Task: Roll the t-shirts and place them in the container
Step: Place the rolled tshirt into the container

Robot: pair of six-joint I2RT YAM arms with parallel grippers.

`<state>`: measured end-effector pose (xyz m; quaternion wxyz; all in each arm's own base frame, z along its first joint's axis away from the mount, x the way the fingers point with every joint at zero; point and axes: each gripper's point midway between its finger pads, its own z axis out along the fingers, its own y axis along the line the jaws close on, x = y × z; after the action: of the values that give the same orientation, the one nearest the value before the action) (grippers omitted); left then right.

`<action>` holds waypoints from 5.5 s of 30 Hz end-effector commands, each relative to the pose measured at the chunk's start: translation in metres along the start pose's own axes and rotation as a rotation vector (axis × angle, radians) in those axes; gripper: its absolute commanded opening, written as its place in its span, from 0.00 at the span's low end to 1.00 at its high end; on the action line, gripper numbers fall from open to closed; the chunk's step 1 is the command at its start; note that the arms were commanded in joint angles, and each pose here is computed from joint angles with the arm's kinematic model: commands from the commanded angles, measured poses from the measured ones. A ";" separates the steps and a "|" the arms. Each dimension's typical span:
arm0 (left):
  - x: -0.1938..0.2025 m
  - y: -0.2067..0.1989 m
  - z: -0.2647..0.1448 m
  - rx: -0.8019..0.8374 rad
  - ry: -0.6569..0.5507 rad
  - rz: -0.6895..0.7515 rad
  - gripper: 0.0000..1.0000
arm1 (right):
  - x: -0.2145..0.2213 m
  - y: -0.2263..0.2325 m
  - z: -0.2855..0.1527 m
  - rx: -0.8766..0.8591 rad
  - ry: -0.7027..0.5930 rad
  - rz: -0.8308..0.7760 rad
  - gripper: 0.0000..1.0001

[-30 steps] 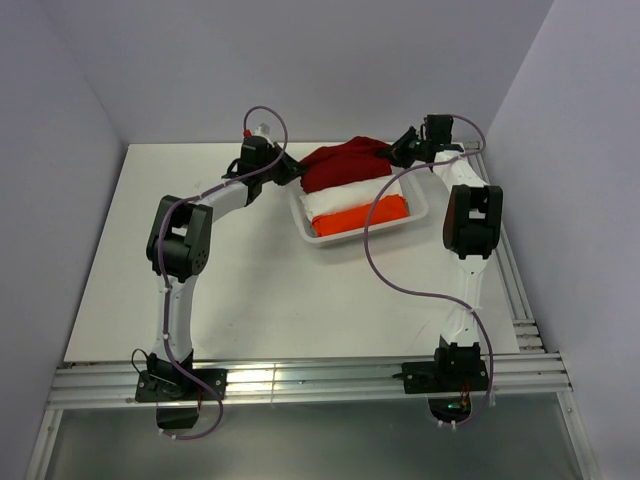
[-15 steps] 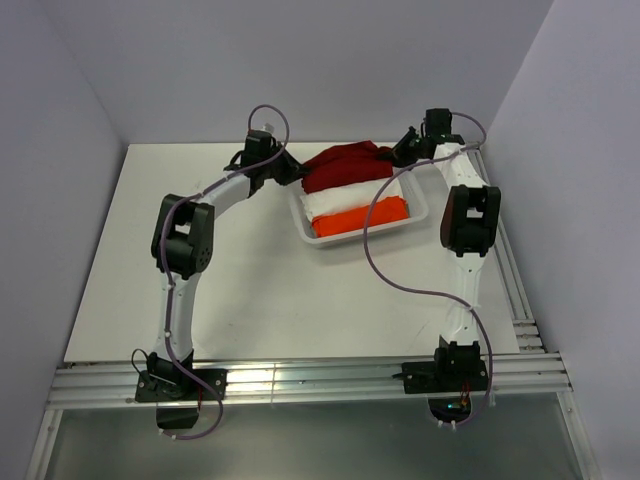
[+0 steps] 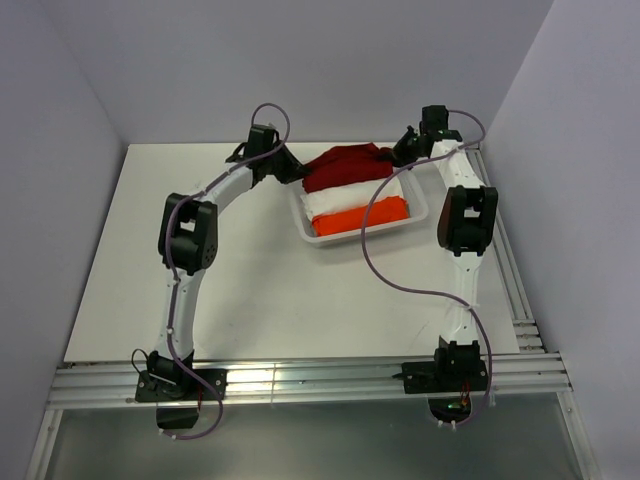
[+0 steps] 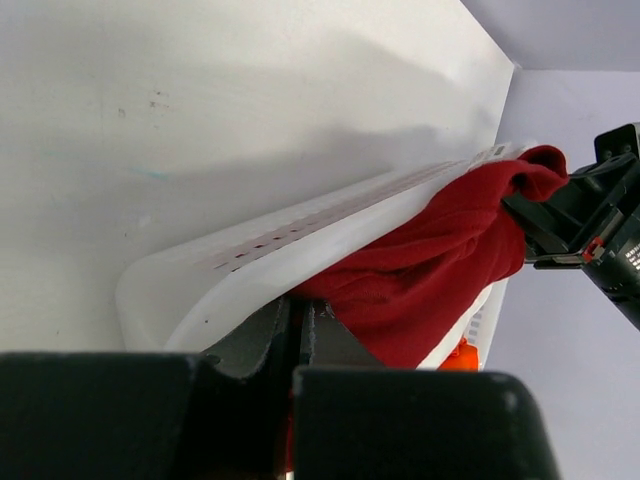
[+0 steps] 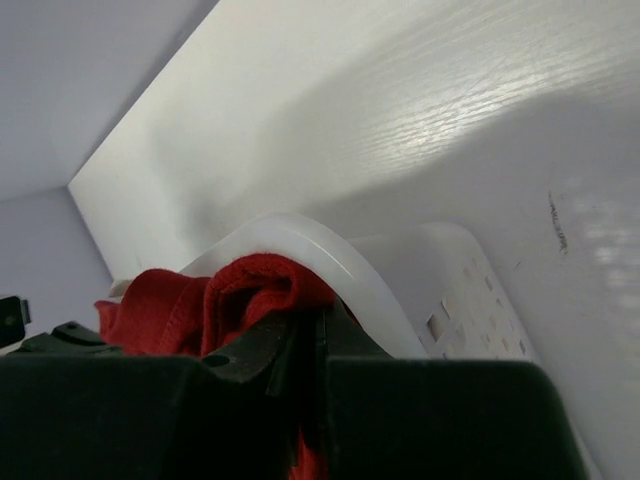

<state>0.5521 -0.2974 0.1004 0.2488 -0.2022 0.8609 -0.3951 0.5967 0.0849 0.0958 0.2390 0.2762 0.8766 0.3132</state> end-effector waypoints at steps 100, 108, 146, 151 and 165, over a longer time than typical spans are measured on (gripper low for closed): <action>-0.011 0.034 -0.047 -0.331 -0.029 0.217 0.46 | 0.035 0.008 -0.062 0.231 -0.121 -0.451 0.53; -0.011 0.034 -0.046 -0.328 -0.023 0.220 0.46 | 0.058 -0.010 -0.046 0.246 -0.047 -0.440 0.16; -0.042 0.013 -0.116 -0.328 -0.096 0.217 0.70 | 0.038 -0.037 -0.059 0.306 -0.080 -0.352 0.00; -0.047 0.004 -0.134 -0.319 -0.125 0.218 0.71 | 0.040 -0.033 -0.059 0.286 -0.075 -0.355 0.00; -0.064 -0.028 -0.147 -0.171 -0.169 0.268 0.69 | 0.030 -0.007 -0.073 0.235 -0.113 -0.358 0.18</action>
<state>0.5164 -0.1835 0.1810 0.3068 -0.1775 0.9085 -0.2215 0.5240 0.0949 0.1090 0.2759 0.1271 0.9355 0.1804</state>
